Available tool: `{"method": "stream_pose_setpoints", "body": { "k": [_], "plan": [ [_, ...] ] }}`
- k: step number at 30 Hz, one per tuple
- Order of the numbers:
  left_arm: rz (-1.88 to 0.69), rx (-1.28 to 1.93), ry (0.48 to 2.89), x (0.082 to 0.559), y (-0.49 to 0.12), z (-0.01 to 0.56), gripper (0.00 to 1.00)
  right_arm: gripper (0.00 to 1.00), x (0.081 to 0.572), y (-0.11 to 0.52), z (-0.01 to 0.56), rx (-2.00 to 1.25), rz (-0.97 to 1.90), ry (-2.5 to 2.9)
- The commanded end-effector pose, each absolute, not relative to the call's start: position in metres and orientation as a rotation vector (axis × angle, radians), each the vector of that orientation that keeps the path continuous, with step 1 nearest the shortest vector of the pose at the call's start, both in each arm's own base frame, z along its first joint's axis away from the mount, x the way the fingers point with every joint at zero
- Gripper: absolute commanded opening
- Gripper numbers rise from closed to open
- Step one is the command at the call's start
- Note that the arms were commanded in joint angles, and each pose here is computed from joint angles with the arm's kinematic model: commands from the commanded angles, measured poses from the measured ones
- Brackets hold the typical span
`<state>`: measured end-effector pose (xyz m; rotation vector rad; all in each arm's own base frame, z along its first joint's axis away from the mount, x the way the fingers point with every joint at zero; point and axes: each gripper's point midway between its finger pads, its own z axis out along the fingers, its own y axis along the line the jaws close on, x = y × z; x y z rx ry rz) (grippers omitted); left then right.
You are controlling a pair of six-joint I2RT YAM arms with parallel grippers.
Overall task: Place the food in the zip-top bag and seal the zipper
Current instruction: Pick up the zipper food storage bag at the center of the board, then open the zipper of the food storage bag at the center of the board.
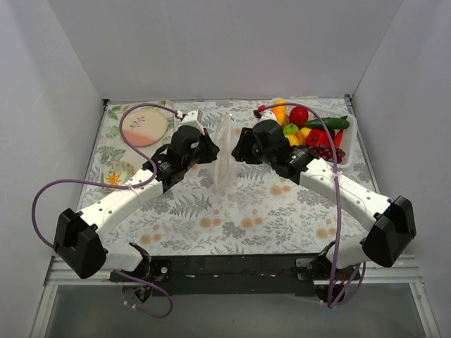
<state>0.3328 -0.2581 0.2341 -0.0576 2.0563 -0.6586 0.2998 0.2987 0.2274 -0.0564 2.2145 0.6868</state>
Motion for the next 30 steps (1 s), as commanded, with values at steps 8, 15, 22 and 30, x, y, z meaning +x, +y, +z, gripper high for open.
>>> {"method": "stream_pose_setpoints", "body": {
  "k": [8, 15, 22, 30],
  "plan": [
    [-0.671, -0.036, 2.030, 0.330, -0.258, 0.251, 0.00, 0.52, 0.307, 0.339, 0.248, -0.080, 0.706, 2.136],
    [-0.643, -0.036, 2.028, 0.329, -0.252, 0.254, 0.00, 0.52, 0.310, 0.336, 0.243, -0.074, 0.674, 2.134],
    [-0.633, -0.031, 2.032, 0.330, -0.252, 0.253, 0.00, 0.52, 0.309, 0.338, 0.259, -0.080, 0.708, 2.098],
    [-0.619, -0.036, 2.038, 0.330, -0.250, 0.248, 0.00, 0.52, 0.308, 0.327, 0.266, -0.044, 0.683, 2.063]
  ]
}}
